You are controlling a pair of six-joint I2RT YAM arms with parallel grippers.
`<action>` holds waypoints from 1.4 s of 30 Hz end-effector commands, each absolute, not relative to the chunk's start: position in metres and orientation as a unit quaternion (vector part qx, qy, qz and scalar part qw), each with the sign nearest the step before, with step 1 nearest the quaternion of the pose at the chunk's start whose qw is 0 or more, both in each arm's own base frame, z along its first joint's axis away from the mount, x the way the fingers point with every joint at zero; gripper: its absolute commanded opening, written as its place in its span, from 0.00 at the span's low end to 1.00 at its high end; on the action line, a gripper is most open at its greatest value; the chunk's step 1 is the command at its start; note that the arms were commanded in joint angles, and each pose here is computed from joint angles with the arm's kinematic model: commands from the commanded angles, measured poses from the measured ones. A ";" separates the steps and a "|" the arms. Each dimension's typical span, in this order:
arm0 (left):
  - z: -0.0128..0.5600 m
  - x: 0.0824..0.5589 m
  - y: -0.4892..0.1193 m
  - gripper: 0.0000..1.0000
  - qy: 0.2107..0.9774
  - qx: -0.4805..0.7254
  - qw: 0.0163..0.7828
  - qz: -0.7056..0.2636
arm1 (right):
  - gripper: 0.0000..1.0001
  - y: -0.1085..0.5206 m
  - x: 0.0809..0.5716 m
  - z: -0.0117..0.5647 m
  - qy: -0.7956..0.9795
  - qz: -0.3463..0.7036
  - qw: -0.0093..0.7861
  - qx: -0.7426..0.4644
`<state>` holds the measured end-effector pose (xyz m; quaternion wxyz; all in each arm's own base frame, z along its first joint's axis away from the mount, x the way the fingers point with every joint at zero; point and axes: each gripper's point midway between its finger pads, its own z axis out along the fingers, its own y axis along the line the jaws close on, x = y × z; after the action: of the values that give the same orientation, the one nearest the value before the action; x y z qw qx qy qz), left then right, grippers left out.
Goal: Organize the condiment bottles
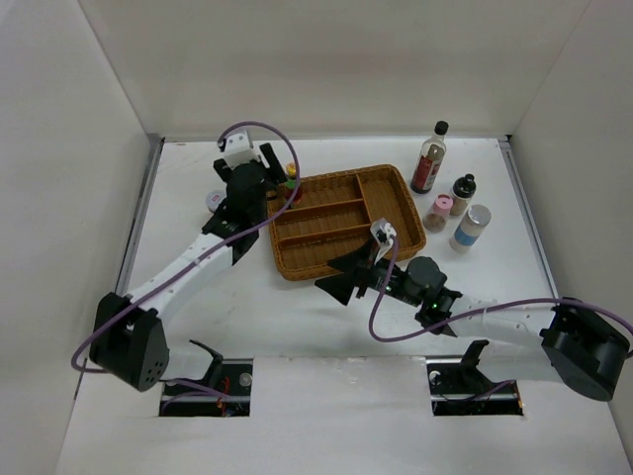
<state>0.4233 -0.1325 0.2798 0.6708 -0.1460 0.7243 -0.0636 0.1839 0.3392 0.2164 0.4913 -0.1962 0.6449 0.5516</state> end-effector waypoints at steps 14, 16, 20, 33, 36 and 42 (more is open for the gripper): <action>0.173 0.416 -0.017 0.79 0.778 -0.258 0.569 0.063 | 0.98 0.339 0.187 0.236 0.623 0.562 0.510 -0.191; 0.163 0.422 -0.009 0.80 0.780 -0.265 0.563 0.072 | 1.00 0.340 0.187 0.236 0.623 0.562 0.509 -0.191; 0.146 0.438 -0.001 0.80 0.789 -0.268 0.546 0.082 | 1.00 0.340 0.187 0.235 0.624 0.561 0.508 -0.192; 0.129 0.472 0.015 0.72 0.795 -0.280 0.531 0.094 | 1.00 0.342 0.186 0.235 0.623 0.563 0.506 -0.195; 0.122 0.473 0.017 0.62 0.797 -0.281 0.527 0.095 | 1.00 0.340 0.186 0.237 0.622 0.563 0.508 -0.194; 0.121 0.459 0.017 0.43 0.792 -0.285 0.533 0.086 | 1.00 0.339 0.186 0.238 0.621 0.563 0.510 -0.192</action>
<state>0.4605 0.0182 0.1036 0.5082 -0.2751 0.8090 0.1075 0.1839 0.3392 0.2164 0.4913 -0.1959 0.6450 0.5516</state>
